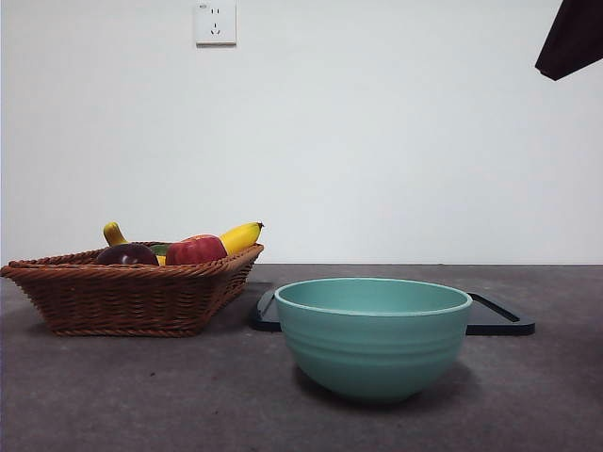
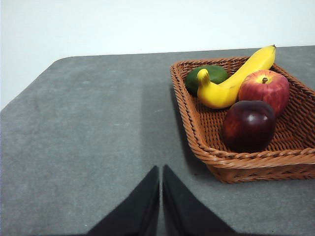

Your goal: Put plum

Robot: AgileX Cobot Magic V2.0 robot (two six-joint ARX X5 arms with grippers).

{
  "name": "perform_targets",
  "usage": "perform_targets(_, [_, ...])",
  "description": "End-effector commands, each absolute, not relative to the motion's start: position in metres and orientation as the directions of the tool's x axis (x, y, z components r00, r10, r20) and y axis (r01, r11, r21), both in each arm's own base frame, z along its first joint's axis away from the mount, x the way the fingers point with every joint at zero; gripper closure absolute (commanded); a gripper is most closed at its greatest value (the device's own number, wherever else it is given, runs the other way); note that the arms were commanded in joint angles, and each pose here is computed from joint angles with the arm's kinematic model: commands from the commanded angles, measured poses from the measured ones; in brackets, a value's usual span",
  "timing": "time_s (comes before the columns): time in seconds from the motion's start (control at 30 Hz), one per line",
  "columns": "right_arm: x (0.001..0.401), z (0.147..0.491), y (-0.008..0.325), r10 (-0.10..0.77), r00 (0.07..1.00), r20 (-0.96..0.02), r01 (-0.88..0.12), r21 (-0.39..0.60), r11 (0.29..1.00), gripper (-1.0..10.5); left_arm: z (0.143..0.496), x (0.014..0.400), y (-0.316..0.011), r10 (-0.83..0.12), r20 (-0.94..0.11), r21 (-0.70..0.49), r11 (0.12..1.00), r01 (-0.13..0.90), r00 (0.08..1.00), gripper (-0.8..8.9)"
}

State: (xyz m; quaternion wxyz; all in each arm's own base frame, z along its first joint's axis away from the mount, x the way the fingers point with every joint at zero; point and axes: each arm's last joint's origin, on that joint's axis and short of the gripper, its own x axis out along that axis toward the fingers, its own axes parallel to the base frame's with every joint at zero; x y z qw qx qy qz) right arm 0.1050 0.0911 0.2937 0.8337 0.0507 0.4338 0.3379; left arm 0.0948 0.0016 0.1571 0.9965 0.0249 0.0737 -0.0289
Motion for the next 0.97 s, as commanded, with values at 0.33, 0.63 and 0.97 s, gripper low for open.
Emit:
perform_targets(0.33, [0.112,0.312,0.078,0.56,0.604,-0.567,-0.54,0.225,0.811,9.4,0.149,0.096,0.002,-0.05,-0.175,0.041,0.997,0.058,0.983,8.05])
perform_targets(0.63, [0.119,0.324,0.027,0.307,0.894,-0.326,-0.255,0.192,0.948,9.4,0.149,0.096,0.002,-0.05,-0.175,0.041,0.997,0.058,0.983,8.05])
perform_targets(0.97, [0.1,0.279,-0.002,0.077,0.996,-0.046,-0.075,0.058,0.995,9.4,0.149,0.096,0.002,-0.05,-0.175,0.041,0.997,0.058,0.983,8.05])
